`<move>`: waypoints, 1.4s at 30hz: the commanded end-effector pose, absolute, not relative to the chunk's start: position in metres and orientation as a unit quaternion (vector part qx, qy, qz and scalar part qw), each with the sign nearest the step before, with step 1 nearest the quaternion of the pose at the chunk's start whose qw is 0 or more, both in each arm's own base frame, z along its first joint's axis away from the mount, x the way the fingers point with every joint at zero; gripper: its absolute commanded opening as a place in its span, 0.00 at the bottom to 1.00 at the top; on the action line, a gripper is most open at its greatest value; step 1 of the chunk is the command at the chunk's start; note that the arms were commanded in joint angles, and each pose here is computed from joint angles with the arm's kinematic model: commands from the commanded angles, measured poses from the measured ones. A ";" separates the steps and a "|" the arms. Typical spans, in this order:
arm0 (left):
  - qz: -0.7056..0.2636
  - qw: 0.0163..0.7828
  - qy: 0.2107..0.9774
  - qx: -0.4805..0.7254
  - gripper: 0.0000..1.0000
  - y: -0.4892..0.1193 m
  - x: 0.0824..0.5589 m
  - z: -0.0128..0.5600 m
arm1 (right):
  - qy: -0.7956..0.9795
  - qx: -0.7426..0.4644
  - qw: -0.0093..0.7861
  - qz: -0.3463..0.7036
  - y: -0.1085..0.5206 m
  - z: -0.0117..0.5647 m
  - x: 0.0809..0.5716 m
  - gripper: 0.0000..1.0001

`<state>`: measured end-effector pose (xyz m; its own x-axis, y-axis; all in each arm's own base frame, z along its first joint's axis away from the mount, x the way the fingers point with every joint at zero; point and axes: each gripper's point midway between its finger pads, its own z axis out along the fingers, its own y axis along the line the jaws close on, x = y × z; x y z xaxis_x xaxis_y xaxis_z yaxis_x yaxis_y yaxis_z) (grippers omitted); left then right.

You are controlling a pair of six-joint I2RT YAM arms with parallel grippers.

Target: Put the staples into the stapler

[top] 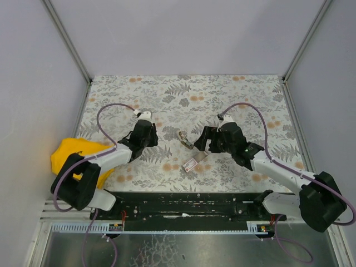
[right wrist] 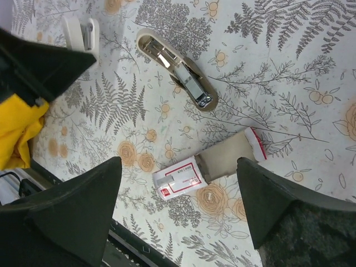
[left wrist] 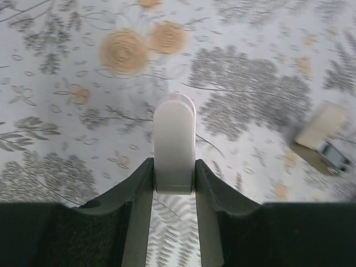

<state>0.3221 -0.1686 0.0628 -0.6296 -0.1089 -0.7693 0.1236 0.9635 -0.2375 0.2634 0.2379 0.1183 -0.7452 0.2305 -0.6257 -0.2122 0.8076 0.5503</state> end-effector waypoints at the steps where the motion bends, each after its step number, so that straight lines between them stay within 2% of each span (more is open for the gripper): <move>1: -0.087 0.395 0.914 -0.009 0.00 -0.144 0.342 0.046 | 0.879 -0.014 0.377 0.290 0.227 0.119 0.263 0.90; 7: -0.080 0.352 0.932 -0.021 0.00 -0.138 0.362 0.020 | 0.886 -0.016 0.371 0.277 0.222 0.108 0.261 0.91; 8: -0.076 0.346 0.935 -0.022 0.03 -0.137 0.364 0.019 | 0.886 -0.017 0.371 0.276 0.221 0.107 0.261 0.91; 10: -0.068 0.340 0.938 -0.025 0.19 -0.135 0.365 0.017 | 0.887 -0.016 0.372 0.273 0.219 0.106 0.261 0.91; 12: -0.061 0.337 0.939 -0.029 0.46 -0.132 0.363 0.015 | 0.887 -0.016 0.373 0.270 0.217 0.105 0.261 0.91; 14: -0.059 0.338 0.939 -0.033 0.65 -0.130 0.359 0.018 | 0.887 -0.016 0.375 0.267 0.215 0.105 0.261 0.91; 16: -0.063 0.344 0.936 -0.037 0.74 -0.128 0.355 0.023 | 0.887 -0.017 0.378 0.265 0.214 0.105 0.260 0.91; 19: -0.081 0.370 0.925 -0.030 0.82 -0.134 0.351 0.044 | 0.883 -0.021 0.385 0.267 0.212 0.110 0.259 0.91; 21: -0.102 0.396 0.913 -0.006 0.84 -0.148 0.350 0.064 | 0.880 -0.025 0.389 0.269 0.211 0.112 0.259 0.92; 24: -0.185 0.419 0.888 0.038 0.85 -0.185 0.347 0.092 | 0.876 -0.023 0.401 0.268 0.206 0.113 0.258 0.94; 27: -0.276 0.419 0.861 0.083 0.86 -0.223 0.342 0.111 | 0.862 -0.019 0.420 0.281 0.200 0.116 0.259 0.98; 30: -0.326 0.405 0.847 0.113 0.86 -0.247 0.343 0.113 | 0.856 -0.021 0.428 0.289 0.195 0.117 0.259 0.99; 36: -0.360 0.391 0.836 0.140 0.85 -0.269 0.356 0.105 | 0.850 -0.022 0.430 0.304 0.190 0.118 0.258 0.99; 39: -0.371 0.387 0.831 0.148 0.81 -0.276 0.361 0.101 | 0.848 -0.020 0.430 0.308 0.189 0.118 0.259 0.99; 42: -0.375 0.390 0.827 0.154 0.72 -0.281 0.367 0.099 | 0.847 -0.020 0.428 0.315 0.191 0.117 0.259 0.99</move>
